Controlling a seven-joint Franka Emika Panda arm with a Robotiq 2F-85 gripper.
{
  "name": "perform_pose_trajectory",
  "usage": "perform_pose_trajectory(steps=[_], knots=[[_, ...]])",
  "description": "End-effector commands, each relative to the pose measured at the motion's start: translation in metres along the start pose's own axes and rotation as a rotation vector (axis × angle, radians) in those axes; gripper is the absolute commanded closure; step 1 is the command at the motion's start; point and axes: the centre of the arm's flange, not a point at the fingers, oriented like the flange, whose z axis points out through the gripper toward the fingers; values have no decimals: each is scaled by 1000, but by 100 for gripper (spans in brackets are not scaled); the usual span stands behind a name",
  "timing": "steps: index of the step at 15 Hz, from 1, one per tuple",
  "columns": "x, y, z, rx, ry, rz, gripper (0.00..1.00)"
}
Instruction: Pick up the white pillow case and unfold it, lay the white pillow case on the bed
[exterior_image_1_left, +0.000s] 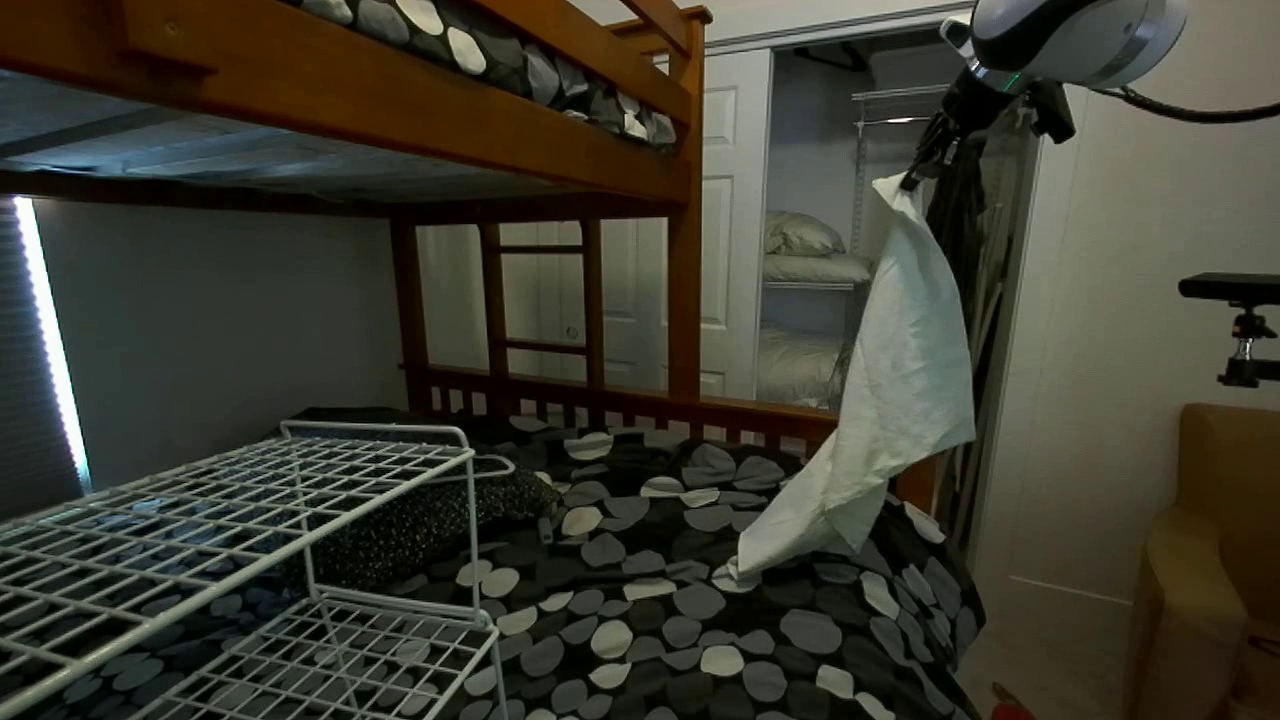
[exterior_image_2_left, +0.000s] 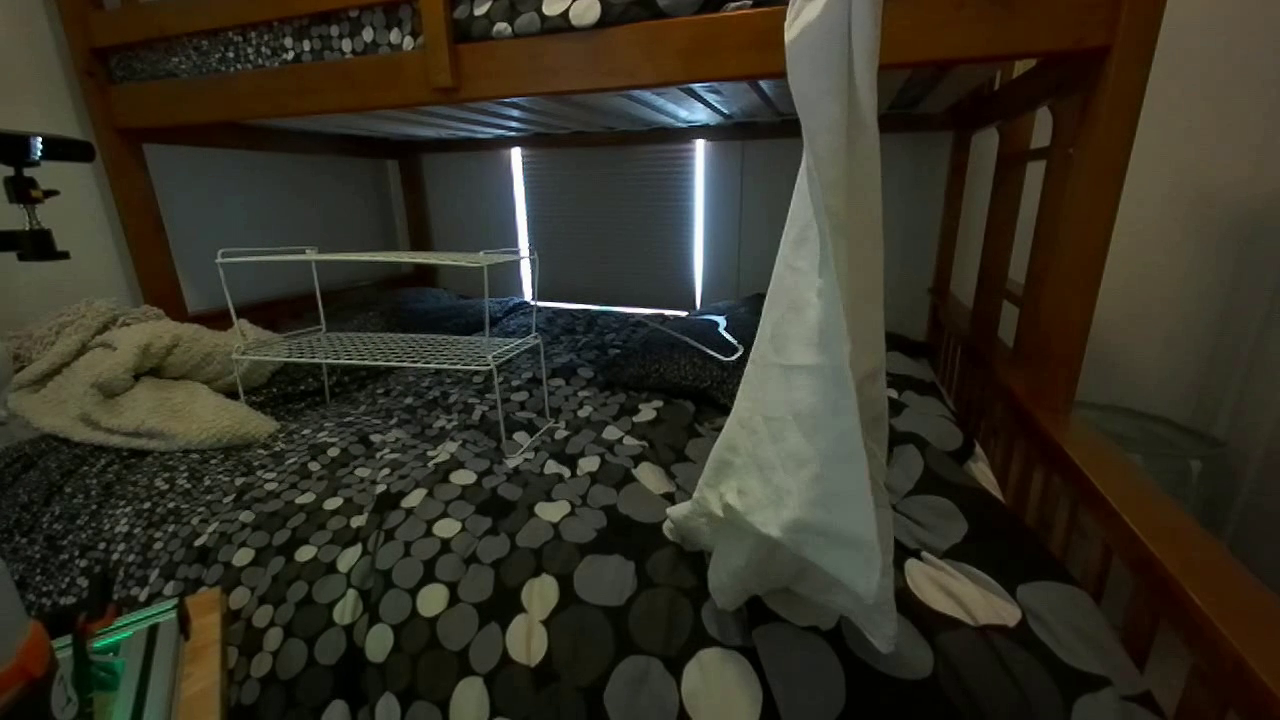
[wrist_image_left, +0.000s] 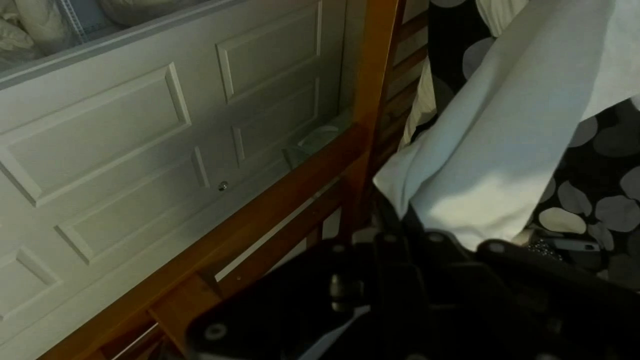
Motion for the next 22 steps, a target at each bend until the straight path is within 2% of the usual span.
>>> perform_pose_trajectory(steps=[1,6,9,15,19,22], knots=[[0,0,0,0,0,1,98],[5,5,4,-1,-18,22,100],[24,30,18,-58,-160,119,100],[58,84,43,-185,-346,334,100],[75,120,31,-228,-480,516,100],[82,144,9,-277,-540,661,100]])
